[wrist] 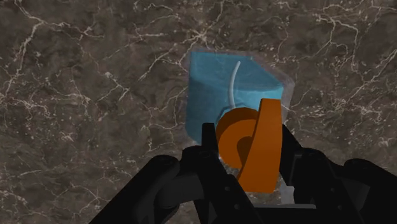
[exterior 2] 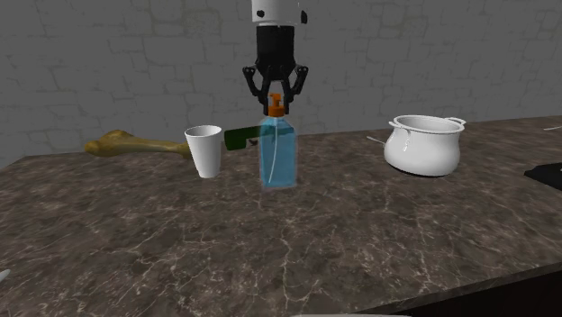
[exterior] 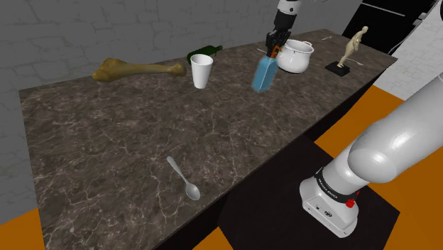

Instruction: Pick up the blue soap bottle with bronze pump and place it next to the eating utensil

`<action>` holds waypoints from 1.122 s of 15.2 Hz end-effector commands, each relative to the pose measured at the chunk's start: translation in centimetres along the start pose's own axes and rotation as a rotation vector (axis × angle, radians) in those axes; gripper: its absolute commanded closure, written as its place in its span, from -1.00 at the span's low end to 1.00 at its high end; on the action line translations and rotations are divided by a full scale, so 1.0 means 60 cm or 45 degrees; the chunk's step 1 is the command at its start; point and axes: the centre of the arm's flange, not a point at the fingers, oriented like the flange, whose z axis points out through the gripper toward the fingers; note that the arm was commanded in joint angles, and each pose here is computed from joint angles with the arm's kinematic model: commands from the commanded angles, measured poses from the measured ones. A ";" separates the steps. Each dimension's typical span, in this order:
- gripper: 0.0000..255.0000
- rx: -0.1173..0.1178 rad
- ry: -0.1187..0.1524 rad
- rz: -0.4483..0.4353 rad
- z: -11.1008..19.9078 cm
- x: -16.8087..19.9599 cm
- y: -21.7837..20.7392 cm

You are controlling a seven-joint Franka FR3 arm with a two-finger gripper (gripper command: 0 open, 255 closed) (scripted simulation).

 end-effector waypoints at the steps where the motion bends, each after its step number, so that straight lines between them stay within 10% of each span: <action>1: 1.00 -0.001 0.001 0.002 0.005 -0.006 -0.044; 17: 1.00 -0.001 0.001 0.002 0.002 -0.082 -0.387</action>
